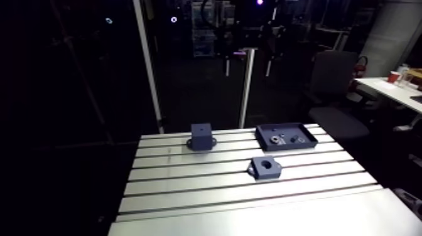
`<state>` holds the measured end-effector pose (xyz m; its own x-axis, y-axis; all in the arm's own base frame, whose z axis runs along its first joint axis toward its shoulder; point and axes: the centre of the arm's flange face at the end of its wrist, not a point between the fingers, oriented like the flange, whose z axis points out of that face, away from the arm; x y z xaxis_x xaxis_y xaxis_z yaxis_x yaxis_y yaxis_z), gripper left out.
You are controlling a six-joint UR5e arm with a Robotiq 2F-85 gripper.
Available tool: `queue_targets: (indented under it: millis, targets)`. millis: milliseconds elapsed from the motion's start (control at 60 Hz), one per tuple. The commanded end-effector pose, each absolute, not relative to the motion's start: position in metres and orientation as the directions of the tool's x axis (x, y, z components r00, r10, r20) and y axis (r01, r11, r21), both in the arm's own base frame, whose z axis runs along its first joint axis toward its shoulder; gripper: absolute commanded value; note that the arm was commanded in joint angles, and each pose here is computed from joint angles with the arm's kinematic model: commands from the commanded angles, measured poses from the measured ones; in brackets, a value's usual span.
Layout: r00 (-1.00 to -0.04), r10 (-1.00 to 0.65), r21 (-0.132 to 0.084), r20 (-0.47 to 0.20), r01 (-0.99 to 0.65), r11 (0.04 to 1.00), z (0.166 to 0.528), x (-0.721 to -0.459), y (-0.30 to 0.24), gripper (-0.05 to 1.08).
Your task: Pick up the bearing and press it into the housing until flush.
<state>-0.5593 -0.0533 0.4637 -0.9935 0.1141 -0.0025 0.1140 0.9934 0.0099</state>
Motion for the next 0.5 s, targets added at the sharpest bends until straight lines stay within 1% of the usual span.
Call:
queue_targets:
  millis: [17, 500]
  targets:
    - [-0.997, -0.076, 0.030, -0.030, -0.077, 0.997, 0.4832, -0.5439, -0.1410, 0.00]
    - [-0.997, -0.076, 0.032, -0.024, -0.077, 0.997, 0.4877, -0.5412, -0.1408, 0.00]
